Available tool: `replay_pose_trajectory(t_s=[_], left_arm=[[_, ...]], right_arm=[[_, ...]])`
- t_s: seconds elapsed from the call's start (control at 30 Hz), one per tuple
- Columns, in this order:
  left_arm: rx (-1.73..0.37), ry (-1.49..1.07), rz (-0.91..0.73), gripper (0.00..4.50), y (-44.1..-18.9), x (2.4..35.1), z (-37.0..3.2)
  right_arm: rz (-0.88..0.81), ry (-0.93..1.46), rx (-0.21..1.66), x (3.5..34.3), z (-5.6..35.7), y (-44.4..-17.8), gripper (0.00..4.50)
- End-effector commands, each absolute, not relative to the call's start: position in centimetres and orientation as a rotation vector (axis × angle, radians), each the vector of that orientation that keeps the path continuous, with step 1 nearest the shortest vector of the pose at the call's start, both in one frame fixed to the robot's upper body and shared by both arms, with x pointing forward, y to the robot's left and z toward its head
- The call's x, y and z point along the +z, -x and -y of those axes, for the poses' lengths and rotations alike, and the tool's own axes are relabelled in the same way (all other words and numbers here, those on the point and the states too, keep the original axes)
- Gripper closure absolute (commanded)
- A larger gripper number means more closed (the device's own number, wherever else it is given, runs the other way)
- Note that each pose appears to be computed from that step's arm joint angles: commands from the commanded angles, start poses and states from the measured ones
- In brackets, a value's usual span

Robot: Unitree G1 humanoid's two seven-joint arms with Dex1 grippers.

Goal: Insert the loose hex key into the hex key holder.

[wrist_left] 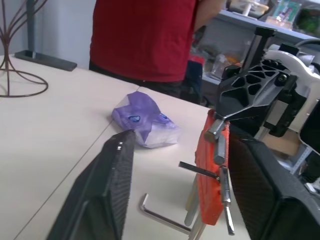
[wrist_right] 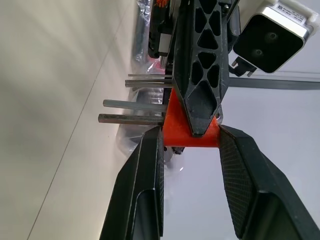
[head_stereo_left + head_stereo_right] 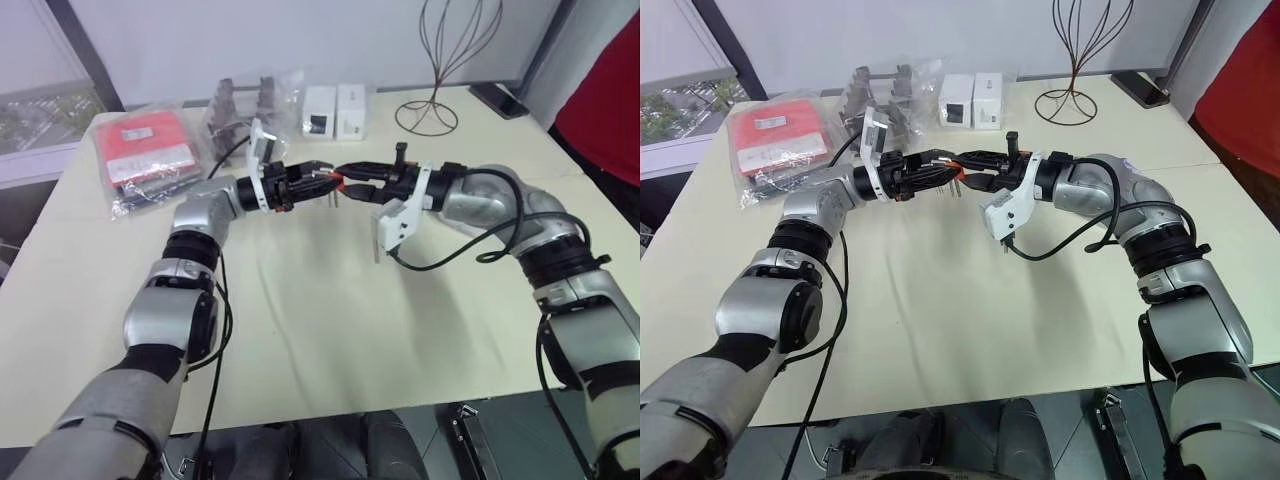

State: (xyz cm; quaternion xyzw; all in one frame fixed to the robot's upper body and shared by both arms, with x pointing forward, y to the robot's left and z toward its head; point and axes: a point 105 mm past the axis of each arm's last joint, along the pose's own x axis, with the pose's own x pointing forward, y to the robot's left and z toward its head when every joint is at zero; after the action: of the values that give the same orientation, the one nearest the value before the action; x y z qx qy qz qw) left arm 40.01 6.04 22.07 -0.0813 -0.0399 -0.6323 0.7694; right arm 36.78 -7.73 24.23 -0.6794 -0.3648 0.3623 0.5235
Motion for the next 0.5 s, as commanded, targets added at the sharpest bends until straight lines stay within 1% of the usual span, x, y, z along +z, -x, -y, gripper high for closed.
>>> replay_pose_trajectory(t_s=[0.03, 0.1, 0.13, 0.5], left_arm=[[-1.372, 0.162, 0.137, 3.32, -39.96, 23.31, -6.22], [-1.374, 0.162, 0.136, 4.28, -39.93, 23.26, -6.18], [-1.375, 0.162, 0.135, 4.45, -39.92, 23.25, -6.16], [-1.358, 0.148, 0.131, 4.45, -40.09, 23.04, -6.02]], right_arm=[[0.959, 1.601, 0.835, 25.92, 7.08, -35.97, 3.53], [0.959, 1.6, 0.834, 25.93, 7.06, -35.96, 3.53], [0.959, 1.599, 0.834, 25.93, 7.04, -35.96, 3.53], [0.951, 1.588, 0.826, 26.0, 7.1, -36.03, 3.53]])
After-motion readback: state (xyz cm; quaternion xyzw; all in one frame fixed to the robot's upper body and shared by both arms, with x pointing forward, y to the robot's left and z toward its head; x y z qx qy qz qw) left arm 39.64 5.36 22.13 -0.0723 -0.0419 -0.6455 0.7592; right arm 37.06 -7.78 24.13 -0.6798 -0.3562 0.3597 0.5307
